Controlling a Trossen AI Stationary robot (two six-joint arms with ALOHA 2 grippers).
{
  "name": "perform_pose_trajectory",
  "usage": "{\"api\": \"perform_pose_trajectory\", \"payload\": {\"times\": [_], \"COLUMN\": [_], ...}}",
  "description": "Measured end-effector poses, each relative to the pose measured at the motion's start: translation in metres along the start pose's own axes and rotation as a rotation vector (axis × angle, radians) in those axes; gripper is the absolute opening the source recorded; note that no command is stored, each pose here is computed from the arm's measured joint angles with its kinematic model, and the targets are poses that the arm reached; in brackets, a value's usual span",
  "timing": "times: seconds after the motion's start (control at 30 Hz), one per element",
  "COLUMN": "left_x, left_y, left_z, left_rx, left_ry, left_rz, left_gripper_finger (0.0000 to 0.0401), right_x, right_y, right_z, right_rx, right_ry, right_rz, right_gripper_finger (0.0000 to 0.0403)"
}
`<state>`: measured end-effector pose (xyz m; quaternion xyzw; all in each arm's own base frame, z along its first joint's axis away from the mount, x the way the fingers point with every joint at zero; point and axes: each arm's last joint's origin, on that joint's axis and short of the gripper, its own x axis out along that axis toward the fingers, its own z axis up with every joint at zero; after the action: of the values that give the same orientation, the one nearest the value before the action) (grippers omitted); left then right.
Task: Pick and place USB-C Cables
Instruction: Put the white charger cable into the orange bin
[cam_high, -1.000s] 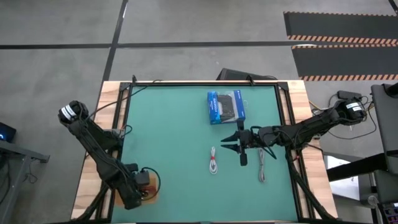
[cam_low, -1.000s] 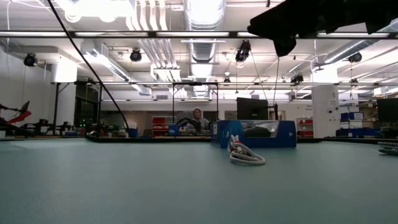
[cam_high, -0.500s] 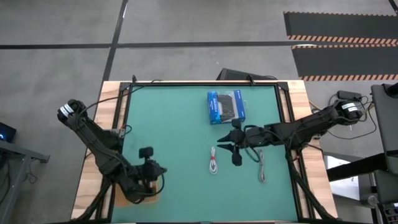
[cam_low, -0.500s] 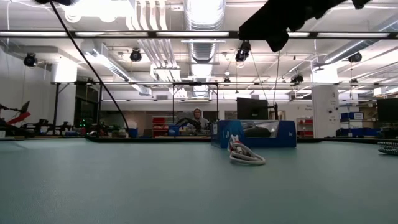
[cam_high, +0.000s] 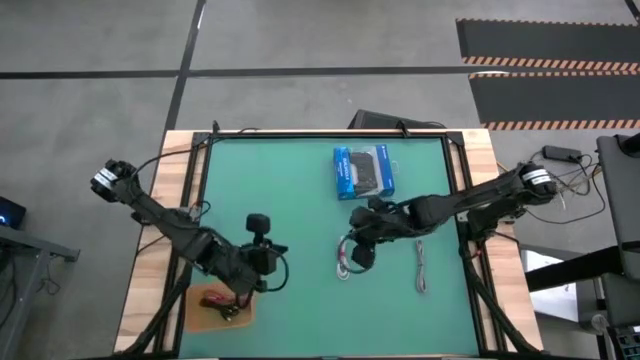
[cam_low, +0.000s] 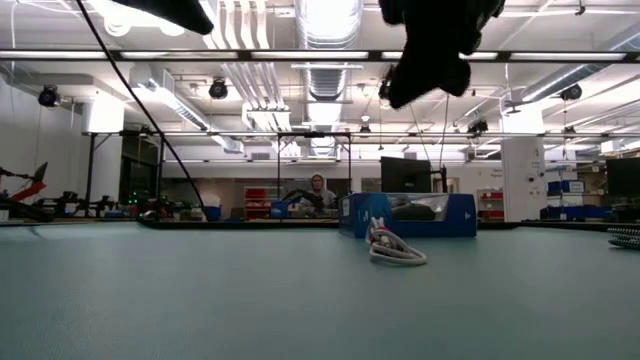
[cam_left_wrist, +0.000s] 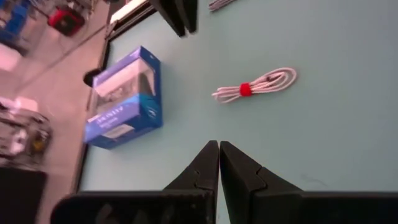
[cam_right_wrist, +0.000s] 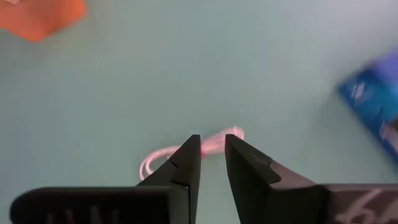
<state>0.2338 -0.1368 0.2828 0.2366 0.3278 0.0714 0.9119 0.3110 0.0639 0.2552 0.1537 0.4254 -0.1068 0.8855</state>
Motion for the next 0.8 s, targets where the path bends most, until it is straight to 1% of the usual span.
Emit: {"api": "perform_pose_trajectory", "payload": {"times": [0.1, 0.2, 0.27, 0.37, 0.47, 0.63, 0.8], "left_x": [0.006, 0.012, 0.014, 0.017, 0.02, 0.023, 0.023], "left_y": [0.003, 0.005, 0.006, 0.005, 0.003, 0.002, 0.002], "left_z": [-0.004, -0.012, -0.018, -0.024, -0.032, -0.04, -0.042], "left_rx": [0.058, 0.079, 0.092, 0.102, 0.109, 0.183, 0.184], "left_ry": [0.021, 0.048, 0.064, 0.074, 0.089, 0.114, 0.115], "left_rz": [0.028, 0.105, 0.166, 0.23, 0.256, 0.32, 0.339], "left_gripper_finger": [0.0, 0.0, 0.0, 0.0, 0.0, 0.0, 0.0], "right_x": [0.016, 0.033, 0.041, 0.05, 0.056, 0.065, 0.077], "right_y": [0.004, 0.009, 0.012, 0.013, 0.015, 0.019, 0.02], "right_z": [-0.002, -0.005, -0.005, -0.008, -0.008, -0.006, -0.01], "right_rx": [0.092, 0.183, 0.208, 0.269, 0.347, 0.473, 0.532], "right_ry": [0.099, 0.164, 0.216, 0.298, 0.346, 0.374, 0.385], "right_rz": [-0.005, -0.005, 0.005, -0.028, -0.079, -0.109, -0.149], "right_gripper_finger": [0.0058, 0.006, 0.0069, 0.0095, 0.0131, 0.0189, 0.0223]}}
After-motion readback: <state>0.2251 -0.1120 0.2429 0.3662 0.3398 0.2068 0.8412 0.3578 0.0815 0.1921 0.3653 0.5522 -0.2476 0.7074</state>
